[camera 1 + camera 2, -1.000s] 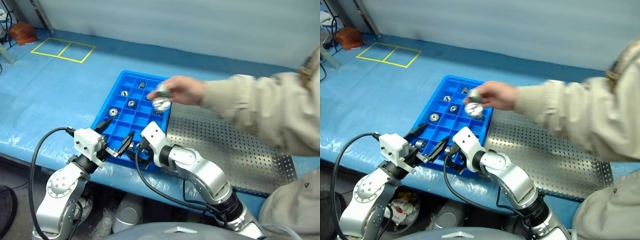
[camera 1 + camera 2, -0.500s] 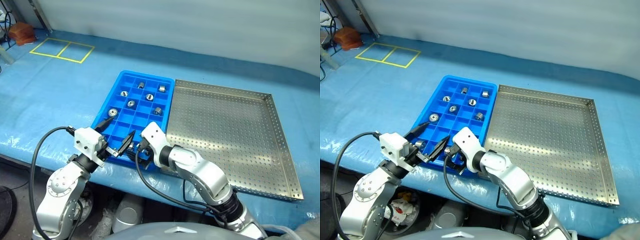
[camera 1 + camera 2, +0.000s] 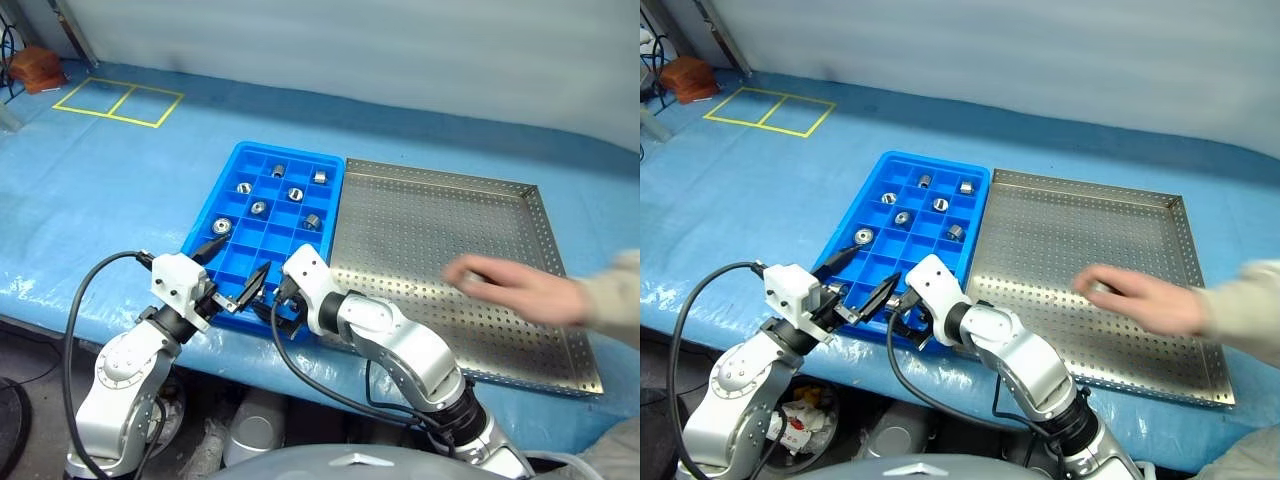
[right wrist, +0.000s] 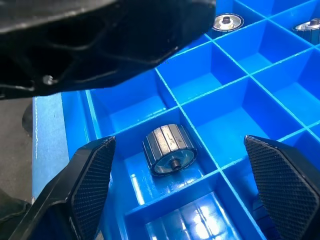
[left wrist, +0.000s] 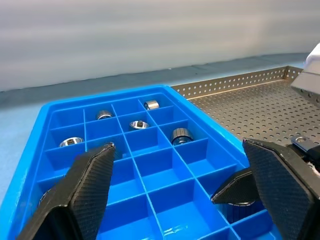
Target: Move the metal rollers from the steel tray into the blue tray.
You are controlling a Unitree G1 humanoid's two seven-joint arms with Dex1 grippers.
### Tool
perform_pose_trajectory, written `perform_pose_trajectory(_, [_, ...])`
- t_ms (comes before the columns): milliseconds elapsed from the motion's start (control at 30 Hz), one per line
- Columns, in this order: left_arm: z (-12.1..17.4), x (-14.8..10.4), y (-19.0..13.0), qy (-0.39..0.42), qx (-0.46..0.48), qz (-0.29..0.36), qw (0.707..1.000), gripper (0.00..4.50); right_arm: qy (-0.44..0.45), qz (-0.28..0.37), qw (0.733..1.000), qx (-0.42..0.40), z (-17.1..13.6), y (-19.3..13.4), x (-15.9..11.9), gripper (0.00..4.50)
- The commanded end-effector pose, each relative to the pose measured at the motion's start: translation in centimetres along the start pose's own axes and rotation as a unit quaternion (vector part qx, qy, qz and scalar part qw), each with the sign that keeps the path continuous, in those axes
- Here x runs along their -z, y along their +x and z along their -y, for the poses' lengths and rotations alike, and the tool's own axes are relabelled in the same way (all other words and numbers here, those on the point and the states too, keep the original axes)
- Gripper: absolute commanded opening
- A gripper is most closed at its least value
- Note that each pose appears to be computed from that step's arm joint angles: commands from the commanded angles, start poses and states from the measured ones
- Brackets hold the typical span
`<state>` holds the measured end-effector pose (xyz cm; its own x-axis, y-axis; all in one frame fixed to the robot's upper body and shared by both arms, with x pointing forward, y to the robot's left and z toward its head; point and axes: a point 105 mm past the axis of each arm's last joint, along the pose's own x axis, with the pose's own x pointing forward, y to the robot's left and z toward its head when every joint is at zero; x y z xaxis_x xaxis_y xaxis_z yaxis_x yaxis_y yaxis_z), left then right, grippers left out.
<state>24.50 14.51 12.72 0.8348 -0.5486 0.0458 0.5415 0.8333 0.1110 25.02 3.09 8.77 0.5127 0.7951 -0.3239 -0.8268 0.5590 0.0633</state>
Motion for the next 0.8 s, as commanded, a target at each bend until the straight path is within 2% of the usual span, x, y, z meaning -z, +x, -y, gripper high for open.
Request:
perform_pose_trajectory(33, [-0.21,-1.18,0.02,0.006,0.001,0.024,1.0,4.5,-0.004,0.02,1.0,0.005,-0.04,-0.29,-0.84,4.34])
perform_pose_trajectory(800, [-0.33,-1.88,0.11,0.008,-0.005,0.036,0.999,4.5,-0.011,0.023,1.0,-0.01,-0.67,-0.02,-1.0,4.34])
